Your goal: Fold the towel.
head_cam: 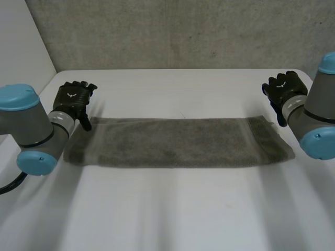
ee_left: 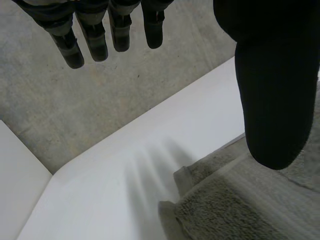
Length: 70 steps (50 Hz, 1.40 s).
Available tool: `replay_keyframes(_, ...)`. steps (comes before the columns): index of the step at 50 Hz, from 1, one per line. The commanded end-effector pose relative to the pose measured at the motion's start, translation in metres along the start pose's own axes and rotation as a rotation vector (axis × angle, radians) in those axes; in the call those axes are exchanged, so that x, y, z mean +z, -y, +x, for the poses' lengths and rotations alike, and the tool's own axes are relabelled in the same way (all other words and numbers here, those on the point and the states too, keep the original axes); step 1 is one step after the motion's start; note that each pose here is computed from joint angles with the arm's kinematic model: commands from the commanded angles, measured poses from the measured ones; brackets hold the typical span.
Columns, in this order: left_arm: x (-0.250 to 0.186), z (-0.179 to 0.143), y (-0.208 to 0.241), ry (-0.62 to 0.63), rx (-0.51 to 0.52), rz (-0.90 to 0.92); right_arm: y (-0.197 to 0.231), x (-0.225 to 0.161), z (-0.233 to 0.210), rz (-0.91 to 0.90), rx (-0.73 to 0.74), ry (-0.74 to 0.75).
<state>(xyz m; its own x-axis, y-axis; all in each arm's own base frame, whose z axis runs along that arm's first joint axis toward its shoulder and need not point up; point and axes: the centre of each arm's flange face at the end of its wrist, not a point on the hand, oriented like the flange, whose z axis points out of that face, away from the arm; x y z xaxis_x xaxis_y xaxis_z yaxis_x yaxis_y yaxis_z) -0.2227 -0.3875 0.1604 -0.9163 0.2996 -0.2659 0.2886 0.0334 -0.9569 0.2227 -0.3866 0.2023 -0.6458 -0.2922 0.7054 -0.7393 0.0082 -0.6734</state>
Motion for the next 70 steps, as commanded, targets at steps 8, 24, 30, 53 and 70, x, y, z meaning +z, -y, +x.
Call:
replay_keyframes(8,-0.068,-0.001,0.015,-0.002,-0.02,0.0,-0.025,-0.082,-0.033,-0.035,0.052,0.214)
replay_keyframes(24,-0.076,-0.011,0.015,0.058,-0.123,0.156,-0.07,-0.052,-0.054,0.014,0.079,0.167)
replay_keyframes(30,-0.075,-0.017,0.014,0.075,-0.123,0.156,-0.089,-0.035,-0.057,-0.039,0.092,0.174)
replay_keyframes(53,-0.076,-0.018,0.015,0.079,-0.126,0.161,-0.086,-0.034,0.074,-0.157,-0.127,-0.179)
replay_keyframes(70,-0.08,-0.009,0.009,0.057,-0.126,0.144,0.106,-0.126,-0.179,0.622,-0.18,0.333)
